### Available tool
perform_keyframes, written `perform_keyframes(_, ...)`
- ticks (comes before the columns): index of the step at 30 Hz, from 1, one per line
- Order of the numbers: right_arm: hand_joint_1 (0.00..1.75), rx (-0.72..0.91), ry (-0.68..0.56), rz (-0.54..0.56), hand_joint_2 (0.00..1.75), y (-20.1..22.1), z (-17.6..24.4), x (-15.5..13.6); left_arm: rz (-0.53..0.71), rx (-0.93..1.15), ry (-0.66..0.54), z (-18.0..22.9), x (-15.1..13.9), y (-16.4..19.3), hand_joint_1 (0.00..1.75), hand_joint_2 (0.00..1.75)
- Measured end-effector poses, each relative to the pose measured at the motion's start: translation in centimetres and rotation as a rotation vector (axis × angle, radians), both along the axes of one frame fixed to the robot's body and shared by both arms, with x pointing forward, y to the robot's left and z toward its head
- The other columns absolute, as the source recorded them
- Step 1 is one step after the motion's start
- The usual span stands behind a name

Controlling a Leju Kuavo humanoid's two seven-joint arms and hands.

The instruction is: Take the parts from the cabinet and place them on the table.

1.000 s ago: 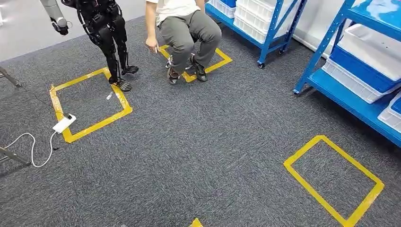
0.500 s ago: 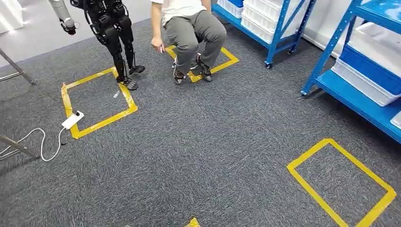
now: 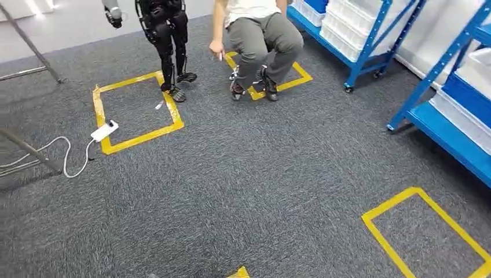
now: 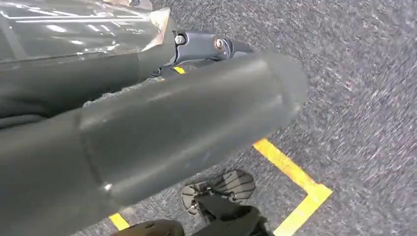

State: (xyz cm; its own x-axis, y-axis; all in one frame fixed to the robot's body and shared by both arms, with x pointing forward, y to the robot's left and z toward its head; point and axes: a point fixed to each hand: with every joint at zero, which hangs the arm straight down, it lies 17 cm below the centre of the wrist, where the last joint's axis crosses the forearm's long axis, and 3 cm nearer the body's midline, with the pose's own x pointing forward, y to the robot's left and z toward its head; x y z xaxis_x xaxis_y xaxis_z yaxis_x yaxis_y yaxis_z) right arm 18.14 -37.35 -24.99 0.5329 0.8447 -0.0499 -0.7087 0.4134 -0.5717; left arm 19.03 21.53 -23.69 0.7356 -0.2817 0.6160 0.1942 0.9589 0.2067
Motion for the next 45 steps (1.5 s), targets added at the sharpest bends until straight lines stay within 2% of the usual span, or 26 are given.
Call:
perform_keyframes(20,0.00,-0.022,0.007,0.016,0.00,-0.14,0.11,0.16,0.000,-0.001,0.008,-0.12,-0.34,-0.10,0.00,0.00)
perform_keyframes(32,0.00,-0.021,-0.014,-0.045,0.00,-0.63,0.25,0.18,-0.002,-0.002,0.010,-0.12,-0.41,-0.31,0.00,0.00)
perform_keyframes(45,0.00,-0.023,-0.011,-0.048,0.00,-0.52,0.20,-0.01,-0.011,0.002,0.008,-0.11,-0.29,-0.19,0.00,0.00)
